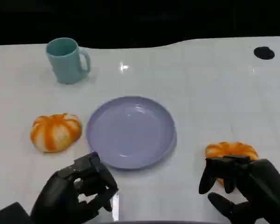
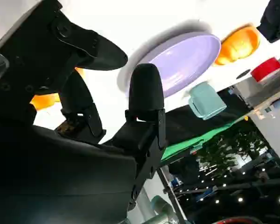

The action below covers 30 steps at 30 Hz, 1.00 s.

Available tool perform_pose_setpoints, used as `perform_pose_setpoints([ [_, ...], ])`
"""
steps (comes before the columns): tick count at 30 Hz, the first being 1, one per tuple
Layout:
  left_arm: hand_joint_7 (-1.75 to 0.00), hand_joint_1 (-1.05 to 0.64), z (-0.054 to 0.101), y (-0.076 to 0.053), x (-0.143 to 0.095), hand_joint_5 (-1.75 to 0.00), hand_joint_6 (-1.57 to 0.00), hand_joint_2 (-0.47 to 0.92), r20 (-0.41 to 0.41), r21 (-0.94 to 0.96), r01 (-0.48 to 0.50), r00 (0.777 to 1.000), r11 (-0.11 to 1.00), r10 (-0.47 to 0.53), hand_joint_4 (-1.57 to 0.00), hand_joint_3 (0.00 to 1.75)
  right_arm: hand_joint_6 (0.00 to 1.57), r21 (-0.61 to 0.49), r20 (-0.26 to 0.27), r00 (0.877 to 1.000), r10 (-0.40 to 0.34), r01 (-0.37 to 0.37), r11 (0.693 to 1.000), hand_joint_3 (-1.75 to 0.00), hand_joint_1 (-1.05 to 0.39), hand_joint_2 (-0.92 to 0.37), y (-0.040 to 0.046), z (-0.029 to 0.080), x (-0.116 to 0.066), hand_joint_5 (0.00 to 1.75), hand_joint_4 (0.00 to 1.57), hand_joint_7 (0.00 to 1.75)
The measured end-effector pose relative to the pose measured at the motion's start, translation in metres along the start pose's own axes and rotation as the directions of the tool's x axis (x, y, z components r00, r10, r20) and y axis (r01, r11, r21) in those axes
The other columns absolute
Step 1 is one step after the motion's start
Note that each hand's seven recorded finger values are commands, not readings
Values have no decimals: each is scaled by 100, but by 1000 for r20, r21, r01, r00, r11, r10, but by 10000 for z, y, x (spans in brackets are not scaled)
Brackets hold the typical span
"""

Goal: Grasp the bread from the table and place it into the plate.

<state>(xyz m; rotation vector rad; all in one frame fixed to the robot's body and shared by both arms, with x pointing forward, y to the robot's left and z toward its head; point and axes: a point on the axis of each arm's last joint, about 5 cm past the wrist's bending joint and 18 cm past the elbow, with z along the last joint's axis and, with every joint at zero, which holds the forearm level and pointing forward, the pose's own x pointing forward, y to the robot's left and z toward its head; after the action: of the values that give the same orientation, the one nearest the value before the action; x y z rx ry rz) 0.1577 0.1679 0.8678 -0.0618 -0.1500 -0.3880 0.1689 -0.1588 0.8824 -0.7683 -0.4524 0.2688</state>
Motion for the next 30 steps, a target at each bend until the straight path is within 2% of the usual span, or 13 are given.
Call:
perform_pose_setpoints([
  [30, -155, -52, 1, 9, -3, -175, -58, 92, 2, 3, 0, 1000, 1000, 0, -67, 30, 70, -16, 6, 1000, -1, 2, 1000, -128, -6, -21, 7, -10, 3, 175, 79, 141],
])
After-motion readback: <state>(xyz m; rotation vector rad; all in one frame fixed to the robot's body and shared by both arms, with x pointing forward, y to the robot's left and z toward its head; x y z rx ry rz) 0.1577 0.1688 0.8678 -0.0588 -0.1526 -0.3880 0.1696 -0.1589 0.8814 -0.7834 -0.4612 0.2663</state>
